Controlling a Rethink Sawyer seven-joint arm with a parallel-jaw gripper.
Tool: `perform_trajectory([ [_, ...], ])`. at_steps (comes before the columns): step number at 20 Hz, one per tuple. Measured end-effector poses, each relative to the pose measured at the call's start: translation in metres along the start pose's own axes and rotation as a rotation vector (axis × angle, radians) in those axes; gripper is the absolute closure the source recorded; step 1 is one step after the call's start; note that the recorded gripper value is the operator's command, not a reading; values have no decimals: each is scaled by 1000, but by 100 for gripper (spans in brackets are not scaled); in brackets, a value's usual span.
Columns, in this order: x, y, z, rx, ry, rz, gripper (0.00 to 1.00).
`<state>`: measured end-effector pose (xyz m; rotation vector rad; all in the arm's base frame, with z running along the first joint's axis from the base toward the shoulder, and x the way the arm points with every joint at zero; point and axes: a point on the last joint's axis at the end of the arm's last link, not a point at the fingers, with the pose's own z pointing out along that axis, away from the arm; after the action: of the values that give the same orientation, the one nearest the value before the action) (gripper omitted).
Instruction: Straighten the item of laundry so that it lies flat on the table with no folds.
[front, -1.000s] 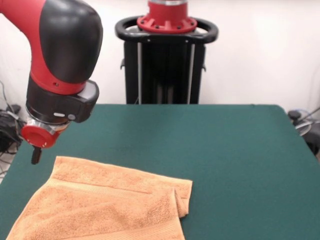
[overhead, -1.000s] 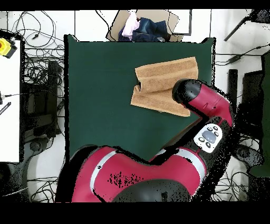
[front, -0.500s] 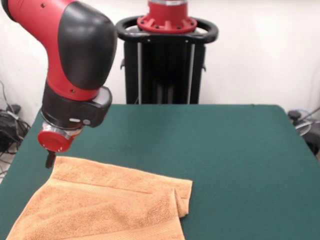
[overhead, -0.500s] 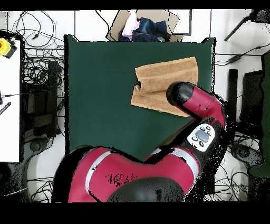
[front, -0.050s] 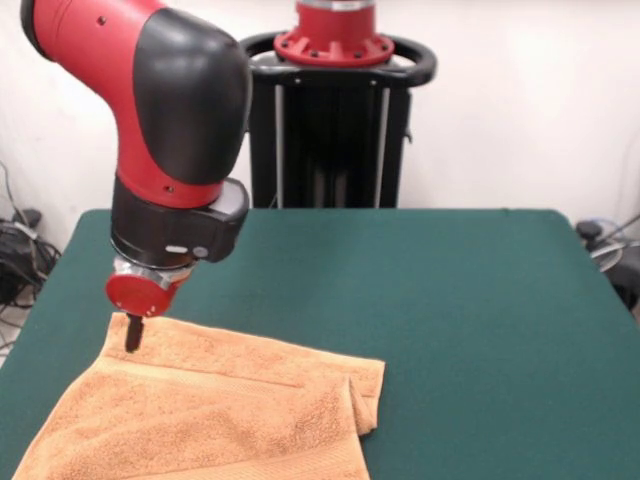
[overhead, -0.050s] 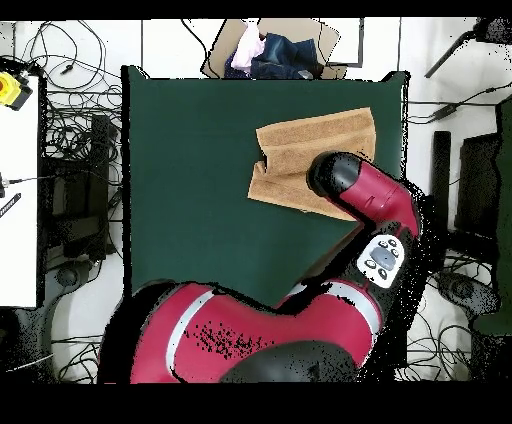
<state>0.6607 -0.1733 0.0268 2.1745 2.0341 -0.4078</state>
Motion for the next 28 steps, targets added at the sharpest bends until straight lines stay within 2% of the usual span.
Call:
perform_trajectory([
  [6, 4, -5, 7, 0, 79, 39, 0],
  [12, 1, -12, 20, 21, 90, 48, 0],
  [19, 15, -20, 46, 62, 67, 15, 0],
  [28, 26, -37, 81, 147, -4, -52, 0],
])
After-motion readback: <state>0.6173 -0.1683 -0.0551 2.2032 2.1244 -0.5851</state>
